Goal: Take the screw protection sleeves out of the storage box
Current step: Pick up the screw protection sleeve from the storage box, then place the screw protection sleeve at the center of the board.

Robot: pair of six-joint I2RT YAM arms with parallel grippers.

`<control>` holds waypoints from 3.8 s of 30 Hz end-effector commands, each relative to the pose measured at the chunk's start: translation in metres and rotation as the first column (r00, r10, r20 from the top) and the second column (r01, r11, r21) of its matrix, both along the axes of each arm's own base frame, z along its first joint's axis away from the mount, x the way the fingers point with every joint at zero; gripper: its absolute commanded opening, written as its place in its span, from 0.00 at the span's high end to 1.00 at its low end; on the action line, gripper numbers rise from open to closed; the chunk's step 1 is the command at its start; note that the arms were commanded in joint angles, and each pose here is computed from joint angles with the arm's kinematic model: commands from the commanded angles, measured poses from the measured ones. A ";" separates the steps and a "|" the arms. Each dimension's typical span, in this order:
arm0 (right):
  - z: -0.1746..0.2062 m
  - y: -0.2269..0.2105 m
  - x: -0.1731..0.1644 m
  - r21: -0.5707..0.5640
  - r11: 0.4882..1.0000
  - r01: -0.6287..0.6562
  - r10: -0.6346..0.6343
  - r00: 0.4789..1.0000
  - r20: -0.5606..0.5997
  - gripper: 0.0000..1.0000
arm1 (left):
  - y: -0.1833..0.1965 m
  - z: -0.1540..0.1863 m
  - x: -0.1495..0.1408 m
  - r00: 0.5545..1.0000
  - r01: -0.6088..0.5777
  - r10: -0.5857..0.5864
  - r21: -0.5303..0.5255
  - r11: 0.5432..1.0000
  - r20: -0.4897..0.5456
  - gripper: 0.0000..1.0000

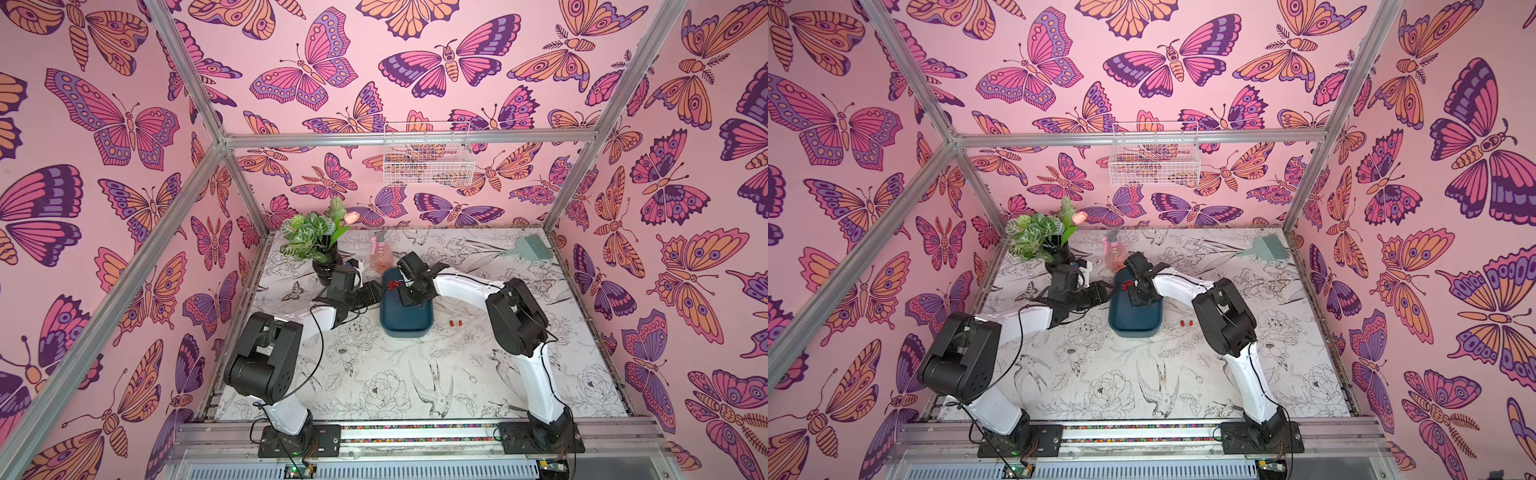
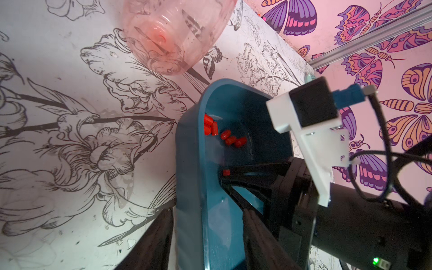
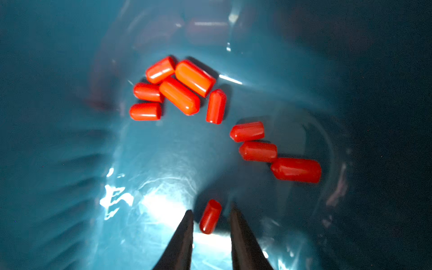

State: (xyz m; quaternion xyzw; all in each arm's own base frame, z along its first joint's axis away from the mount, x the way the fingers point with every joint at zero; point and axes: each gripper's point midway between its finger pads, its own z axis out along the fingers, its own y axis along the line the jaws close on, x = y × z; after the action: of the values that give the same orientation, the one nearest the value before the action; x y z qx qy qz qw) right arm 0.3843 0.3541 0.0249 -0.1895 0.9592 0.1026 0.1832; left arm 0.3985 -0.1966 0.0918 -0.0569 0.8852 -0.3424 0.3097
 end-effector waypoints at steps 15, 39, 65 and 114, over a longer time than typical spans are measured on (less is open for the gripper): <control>-0.015 0.002 0.000 -0.027 1.000 0.012 -0.013 0.999 -0.030 0.83 | 0.000 -0.001 0.001 1.000 0.010 -0.010 0.018 1.000 -0.001 0.47; 0.121 -0.029 -0.029 0.110 0.994 0.002 -0.018 0.989 0.146 0.88 | 0.000 -0.001 0.001 1.000 0.013 -0.013 0.013 1.000 0.002 0.47; 0.123 -0.142 -0.056 0.156 0.971 0.182 -0.202 0.971 0.126 0.88 | 0.000 -0.001 0.000 1.000 0.008 -0.008 0.011 1.000 -0.001 0.48; -0.001 -0.154 -0.040 -0.033 0.982 0.185 -0.188 0.973 -0.131 0.86 | -0.002 -0.002 0.000 1.000 0.022 -0.022 -0.002 1.000 -0.004 0.48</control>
State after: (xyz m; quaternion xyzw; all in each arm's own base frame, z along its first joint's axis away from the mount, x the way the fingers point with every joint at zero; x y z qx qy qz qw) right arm 0.3418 0.2018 0.0230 -0.0906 0.9829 0.0891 0.1329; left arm 0.3981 -0.1971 0.0921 -0.0561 0.8849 -0.3443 0.3087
